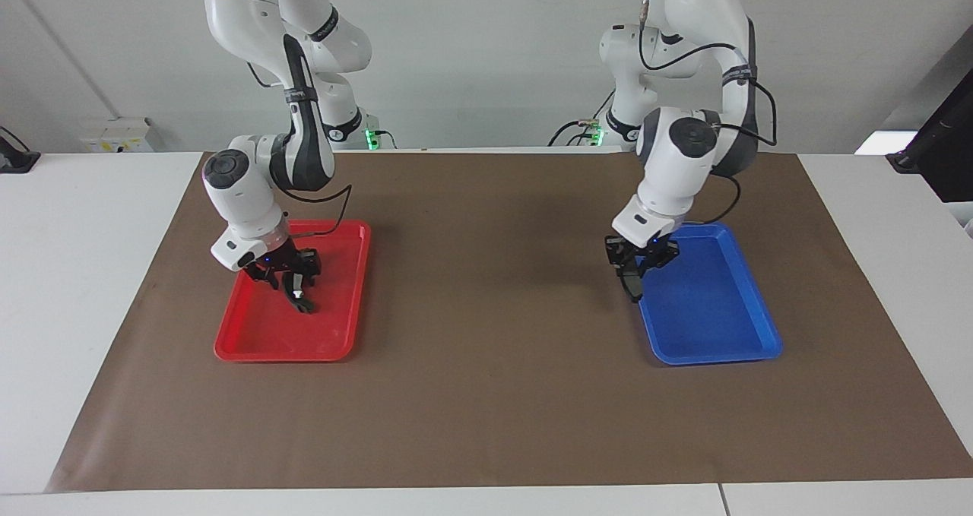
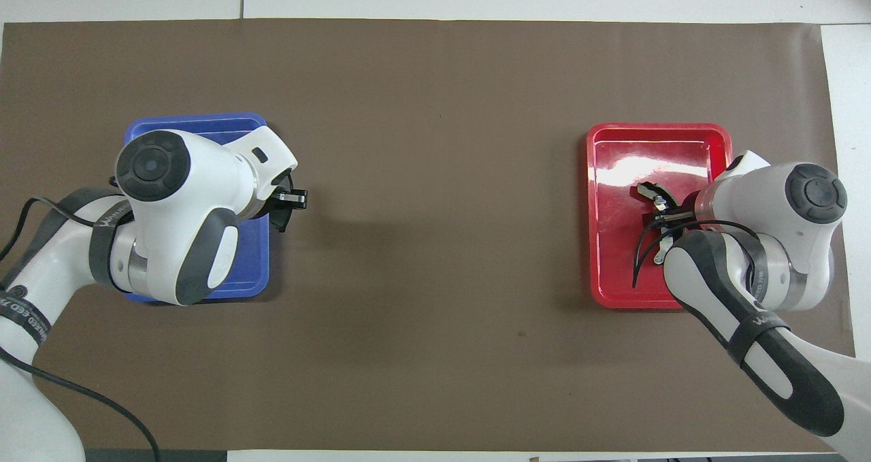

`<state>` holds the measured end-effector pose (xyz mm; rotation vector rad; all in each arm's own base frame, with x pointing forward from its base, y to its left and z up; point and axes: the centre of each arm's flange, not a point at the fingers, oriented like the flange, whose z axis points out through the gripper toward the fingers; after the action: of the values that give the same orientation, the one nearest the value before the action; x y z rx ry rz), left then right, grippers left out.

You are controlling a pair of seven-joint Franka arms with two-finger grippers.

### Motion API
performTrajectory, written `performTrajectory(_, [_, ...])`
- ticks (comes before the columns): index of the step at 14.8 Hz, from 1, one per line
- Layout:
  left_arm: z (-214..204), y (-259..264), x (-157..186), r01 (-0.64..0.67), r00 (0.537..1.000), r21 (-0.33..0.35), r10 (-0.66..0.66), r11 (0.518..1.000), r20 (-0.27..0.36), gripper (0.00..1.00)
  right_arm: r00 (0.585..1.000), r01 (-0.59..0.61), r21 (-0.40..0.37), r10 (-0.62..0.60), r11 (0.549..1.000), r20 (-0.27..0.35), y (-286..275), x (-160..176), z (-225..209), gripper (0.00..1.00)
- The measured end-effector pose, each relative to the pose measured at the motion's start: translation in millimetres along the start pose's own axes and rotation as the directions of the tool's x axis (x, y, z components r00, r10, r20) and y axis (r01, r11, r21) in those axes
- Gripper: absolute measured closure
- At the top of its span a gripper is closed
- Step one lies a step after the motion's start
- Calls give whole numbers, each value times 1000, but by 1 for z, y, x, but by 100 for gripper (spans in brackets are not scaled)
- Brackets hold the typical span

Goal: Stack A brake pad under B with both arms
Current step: 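Set the dark pad mid-table with the left gripper while the right gripper lifts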

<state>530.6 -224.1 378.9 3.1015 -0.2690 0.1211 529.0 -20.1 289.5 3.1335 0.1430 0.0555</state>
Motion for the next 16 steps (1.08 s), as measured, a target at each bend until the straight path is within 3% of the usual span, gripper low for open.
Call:
performTrajectory(2, [2,48,-2,18,1000,-9,-18,1000,-9,59,1000,-6,1,6,1000,-4,0,2,-2,56])
performTrajectory(7, [39,127,9,-15,1000,-16,15,1000,-11,60,999,-8,6,7,1000,32,0,12,-21,58])
performTrajectory(12, [80,158,6,-59,998,-15,59,998,-5,60,999,11,11,-12,1000,53,-10,27,-53,58])
performTrajectory(13, [79,158,7,-59,998,-15,59,998,-7,54,998,6,12,-7,1000,57,-15,29,-58,58])
performTrajectory(16, [73,152,13,-47,999,-16,47,999,-19,22,997,-30,10,29,999,74,-41,36,-69,58])
